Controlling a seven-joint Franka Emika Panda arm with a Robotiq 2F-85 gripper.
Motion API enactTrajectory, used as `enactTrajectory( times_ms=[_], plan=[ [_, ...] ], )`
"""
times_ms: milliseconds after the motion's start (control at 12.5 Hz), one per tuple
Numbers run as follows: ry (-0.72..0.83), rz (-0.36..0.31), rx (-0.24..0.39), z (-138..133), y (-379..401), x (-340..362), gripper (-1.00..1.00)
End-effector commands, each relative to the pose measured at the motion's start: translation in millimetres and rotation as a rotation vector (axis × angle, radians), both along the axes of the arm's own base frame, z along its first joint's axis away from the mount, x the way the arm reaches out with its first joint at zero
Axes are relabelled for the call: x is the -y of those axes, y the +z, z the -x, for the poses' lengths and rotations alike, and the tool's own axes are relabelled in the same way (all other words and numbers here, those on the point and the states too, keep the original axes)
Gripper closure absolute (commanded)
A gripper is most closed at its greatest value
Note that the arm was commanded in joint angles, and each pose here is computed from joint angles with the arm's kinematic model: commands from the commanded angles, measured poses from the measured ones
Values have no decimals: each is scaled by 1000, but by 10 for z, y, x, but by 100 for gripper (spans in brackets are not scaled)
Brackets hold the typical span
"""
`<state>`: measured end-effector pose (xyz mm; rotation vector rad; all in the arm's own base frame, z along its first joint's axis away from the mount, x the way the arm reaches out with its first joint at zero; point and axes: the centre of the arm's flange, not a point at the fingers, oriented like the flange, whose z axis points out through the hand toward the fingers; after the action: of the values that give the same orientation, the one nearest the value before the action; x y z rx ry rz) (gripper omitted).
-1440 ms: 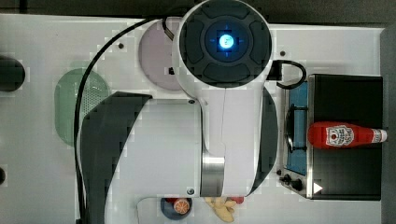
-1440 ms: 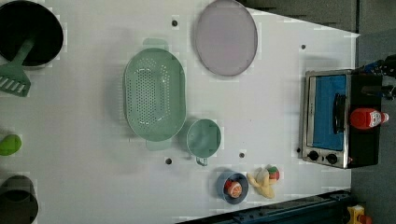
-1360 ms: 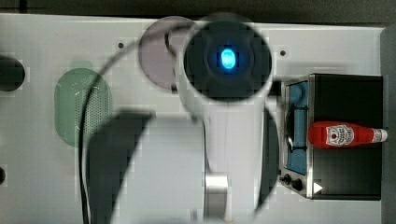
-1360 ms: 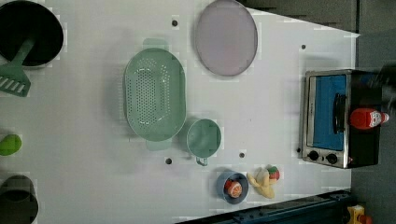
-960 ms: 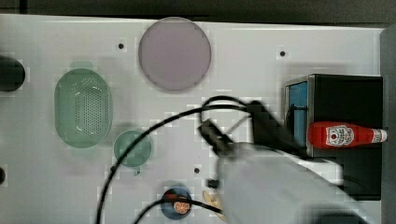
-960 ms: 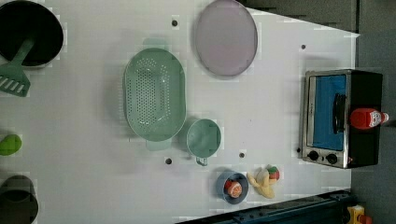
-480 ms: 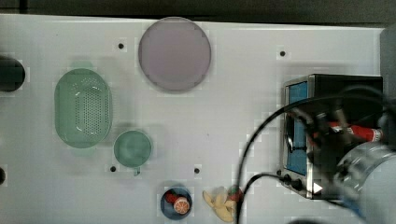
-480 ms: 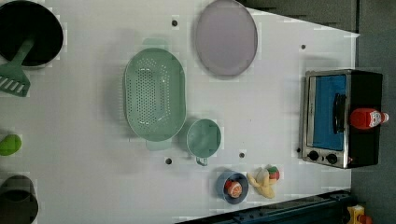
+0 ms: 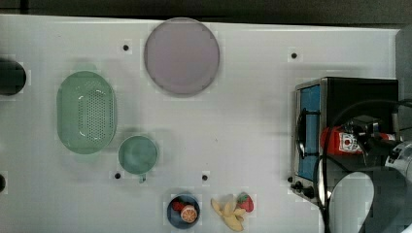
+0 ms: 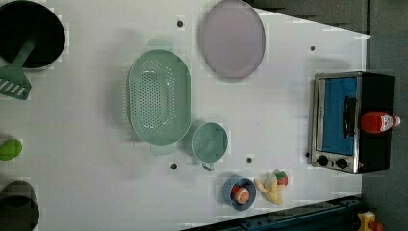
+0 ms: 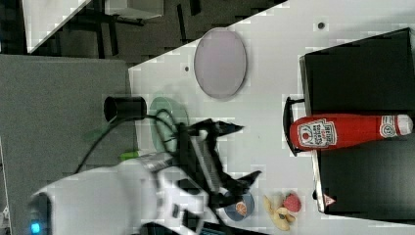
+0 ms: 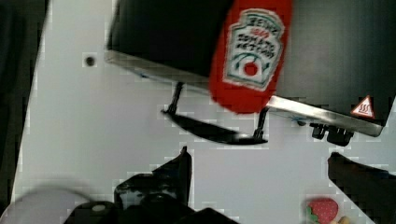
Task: Pick Ketchup from oven and place it on table.
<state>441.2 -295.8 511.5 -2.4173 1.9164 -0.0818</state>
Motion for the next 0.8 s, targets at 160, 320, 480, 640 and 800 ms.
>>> enactTrajectory(
  times_ms=[160, 320, 480, 640, 800],
  plan=[
    [-72, 69, 47, -141, -214, 365, -100],
    [-115, 99, 34, -191, -477, 591, -100],
    [-165, 102, 16, -258, -721, 736, -100],
    [-266, 52, -5, -271, -984, 852, -100],
    [-291, 42, -42, -272, -1238, 918, -100]
  ],
)
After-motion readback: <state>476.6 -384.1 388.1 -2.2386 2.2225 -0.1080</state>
